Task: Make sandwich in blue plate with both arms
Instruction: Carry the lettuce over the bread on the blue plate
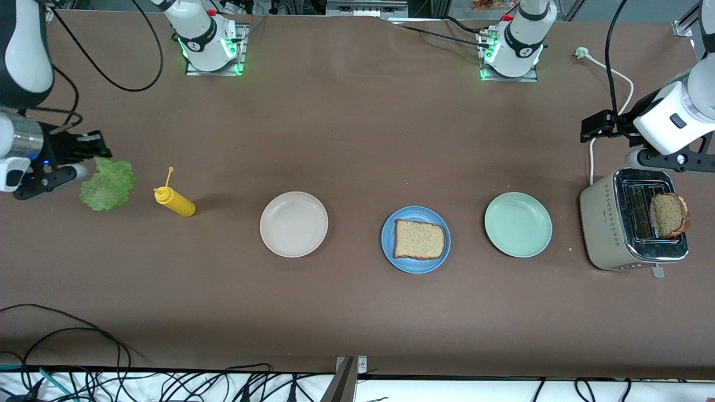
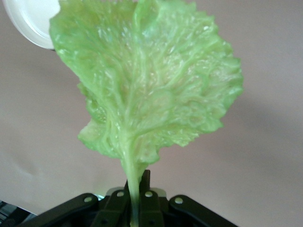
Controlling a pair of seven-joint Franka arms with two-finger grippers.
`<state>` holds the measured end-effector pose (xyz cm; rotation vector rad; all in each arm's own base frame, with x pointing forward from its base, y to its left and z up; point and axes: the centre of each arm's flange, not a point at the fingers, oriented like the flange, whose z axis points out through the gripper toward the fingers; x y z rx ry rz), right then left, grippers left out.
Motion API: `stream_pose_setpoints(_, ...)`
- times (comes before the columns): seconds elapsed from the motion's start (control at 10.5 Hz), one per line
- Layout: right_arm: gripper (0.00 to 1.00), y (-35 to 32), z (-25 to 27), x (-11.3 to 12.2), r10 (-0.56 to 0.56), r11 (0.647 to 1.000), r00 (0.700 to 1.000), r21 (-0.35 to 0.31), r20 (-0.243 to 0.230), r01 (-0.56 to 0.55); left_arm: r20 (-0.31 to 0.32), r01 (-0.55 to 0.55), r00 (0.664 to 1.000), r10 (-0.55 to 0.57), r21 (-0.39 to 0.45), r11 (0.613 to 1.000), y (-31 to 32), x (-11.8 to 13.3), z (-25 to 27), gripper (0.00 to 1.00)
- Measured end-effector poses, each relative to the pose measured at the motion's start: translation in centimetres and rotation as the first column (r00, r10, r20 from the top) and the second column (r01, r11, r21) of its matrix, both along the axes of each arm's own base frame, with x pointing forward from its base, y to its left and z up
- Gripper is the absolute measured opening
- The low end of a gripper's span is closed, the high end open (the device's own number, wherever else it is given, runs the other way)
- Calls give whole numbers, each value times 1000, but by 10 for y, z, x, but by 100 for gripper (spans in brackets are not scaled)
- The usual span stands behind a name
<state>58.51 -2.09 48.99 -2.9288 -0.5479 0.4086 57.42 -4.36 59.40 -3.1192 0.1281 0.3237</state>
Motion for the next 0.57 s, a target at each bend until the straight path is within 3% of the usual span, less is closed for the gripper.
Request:
stream_pose_setpoints(0.29,4,106,29,3,-24,999,998,36,59,22,2,-11,1000,11,17,1000,8,1,0,100)
stream_pose_setpoints(0.57,4,223,49,2,-13,995,972,104,237,-12,4,-15,1000,15,23,1000,12,1,1,100)
